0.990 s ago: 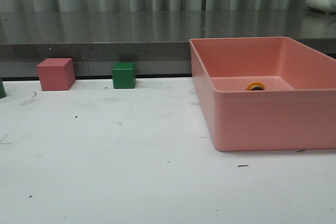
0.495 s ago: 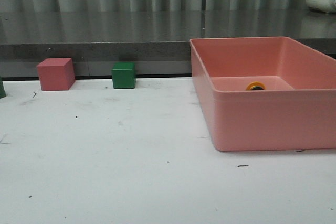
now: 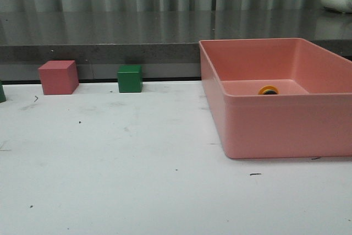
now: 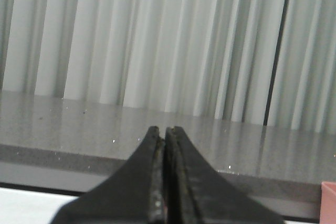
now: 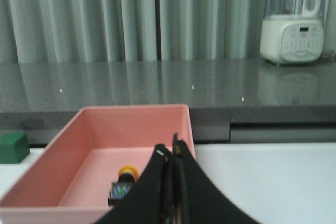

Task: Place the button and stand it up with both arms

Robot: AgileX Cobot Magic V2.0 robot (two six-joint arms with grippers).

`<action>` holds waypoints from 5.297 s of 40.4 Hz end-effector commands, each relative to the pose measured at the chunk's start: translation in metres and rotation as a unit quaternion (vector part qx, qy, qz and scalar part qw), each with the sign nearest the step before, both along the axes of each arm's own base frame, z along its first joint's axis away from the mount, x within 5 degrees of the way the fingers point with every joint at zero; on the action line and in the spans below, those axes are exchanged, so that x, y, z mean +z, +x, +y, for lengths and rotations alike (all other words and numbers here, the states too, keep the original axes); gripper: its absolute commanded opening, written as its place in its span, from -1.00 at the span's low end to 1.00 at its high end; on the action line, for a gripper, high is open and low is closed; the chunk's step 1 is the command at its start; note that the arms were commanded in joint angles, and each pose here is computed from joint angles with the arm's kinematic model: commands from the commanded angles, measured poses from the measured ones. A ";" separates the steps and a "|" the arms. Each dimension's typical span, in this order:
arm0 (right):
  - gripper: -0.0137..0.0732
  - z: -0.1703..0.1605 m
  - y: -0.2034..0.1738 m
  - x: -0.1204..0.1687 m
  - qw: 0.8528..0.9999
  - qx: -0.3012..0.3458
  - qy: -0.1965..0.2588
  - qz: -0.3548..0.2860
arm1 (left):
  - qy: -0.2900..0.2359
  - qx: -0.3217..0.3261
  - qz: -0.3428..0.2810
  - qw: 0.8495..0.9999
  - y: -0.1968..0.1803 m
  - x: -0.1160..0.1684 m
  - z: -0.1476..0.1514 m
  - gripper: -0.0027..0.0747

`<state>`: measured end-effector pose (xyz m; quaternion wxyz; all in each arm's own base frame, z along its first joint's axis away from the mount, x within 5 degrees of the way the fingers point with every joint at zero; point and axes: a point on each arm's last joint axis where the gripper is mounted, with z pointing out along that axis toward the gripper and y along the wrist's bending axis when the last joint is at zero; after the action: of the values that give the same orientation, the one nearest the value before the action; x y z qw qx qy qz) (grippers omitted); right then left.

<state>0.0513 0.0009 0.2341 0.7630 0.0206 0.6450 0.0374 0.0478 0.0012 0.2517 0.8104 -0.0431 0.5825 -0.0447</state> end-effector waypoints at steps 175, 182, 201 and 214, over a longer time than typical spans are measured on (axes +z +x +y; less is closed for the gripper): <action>-0.26 0.335 0.310 0.027 0.768 0.269 0.038 0.580 | -0.003 -0.009 0.214 0.977 0.058 0.072 -0.001 0.61; -0.26 0.339 0.321 -0.008 0.758 0.213 0.050 0.615 | -0.003 -0.009 0.215 0.977 0.058 0.072 -0.001 0.61; 0.05 0.340 0.323 -0.019 0.752 0.202 0.058 0.625 | -0.003 -0.009 0.215 0.977 0.058 0.072 -0.001 0.61; 0.52 0.334 0.316 0.036 0.780 0.241 0.053 0.575 | -0.003 -0.009 0.215 0.977 0.058 0.072 -0.001 0.61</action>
<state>0.3706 0.3411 0.1857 0.1257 -0.0542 0.9744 0.1782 0.1038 -0.0002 0.3066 0.6304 -0.0481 0.7737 -0.0415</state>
